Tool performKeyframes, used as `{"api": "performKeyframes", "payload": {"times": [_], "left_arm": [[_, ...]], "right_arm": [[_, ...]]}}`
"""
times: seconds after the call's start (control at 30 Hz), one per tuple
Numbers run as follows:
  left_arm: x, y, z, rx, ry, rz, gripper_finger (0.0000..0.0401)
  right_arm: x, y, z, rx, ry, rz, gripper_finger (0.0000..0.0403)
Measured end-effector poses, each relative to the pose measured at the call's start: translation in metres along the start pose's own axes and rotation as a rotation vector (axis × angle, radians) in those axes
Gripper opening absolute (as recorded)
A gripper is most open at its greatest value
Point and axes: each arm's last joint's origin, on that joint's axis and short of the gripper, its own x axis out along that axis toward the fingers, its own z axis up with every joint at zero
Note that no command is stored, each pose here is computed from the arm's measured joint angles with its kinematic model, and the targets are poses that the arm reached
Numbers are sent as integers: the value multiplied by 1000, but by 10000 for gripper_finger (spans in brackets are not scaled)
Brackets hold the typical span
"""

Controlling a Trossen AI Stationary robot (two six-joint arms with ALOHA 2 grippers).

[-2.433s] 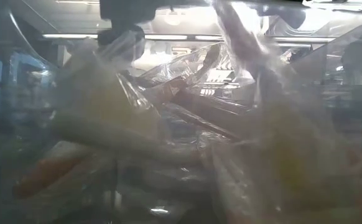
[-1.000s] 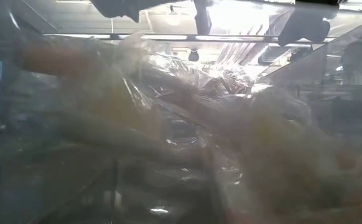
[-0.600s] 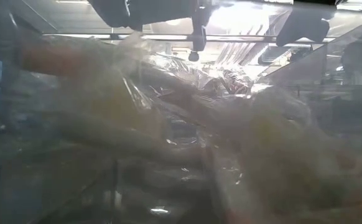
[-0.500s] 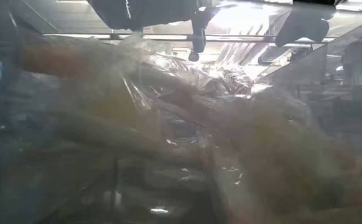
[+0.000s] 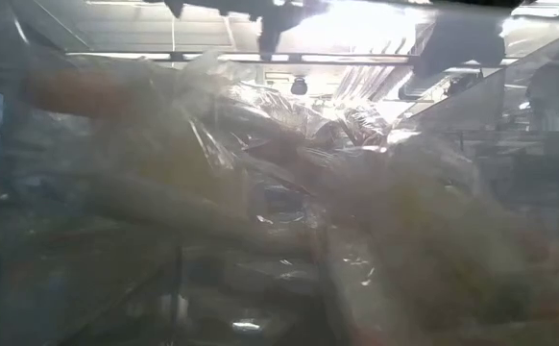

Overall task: Pick & Place Toothbrushes
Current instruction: Put the orange toothbrush into the bottom black bin

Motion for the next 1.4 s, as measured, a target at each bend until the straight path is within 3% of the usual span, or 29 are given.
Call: {"api": "performKeyframes", "payload": {"times": [0.33, 0.43, 0.63, 0.77, 1.1, 1.23, 1.4], "left_arm": [[-35, -30, 10, 130, 20, 115, 93], [-40, -35, 7, 138, 44, 144, 93], [-43, -38, 2, 141, 92, 153, 93], [-41, -37, 1, 117, 95, 158, 93], [-41, -35, -5, 112, 153, 179, 93], [-42, -33, -8, 91, 186, 194, 93], [-42, -33, -8, 91, 192, 196, 93]], "right_arm": [[67, 12, -13, 63, 314, -3, 22], [85, 12, -16, 79, 369, -19, 6], [112, 6, -23, 95, 443, -77, 12], [126, 5, -28, 91, 482, -99, 42], [154, 9, -43, 73, 514, -125, 178], [158, 10, -46, 69, 521, -132, 200], [166, 10, -52, 61, 538, -146, 200]]}}
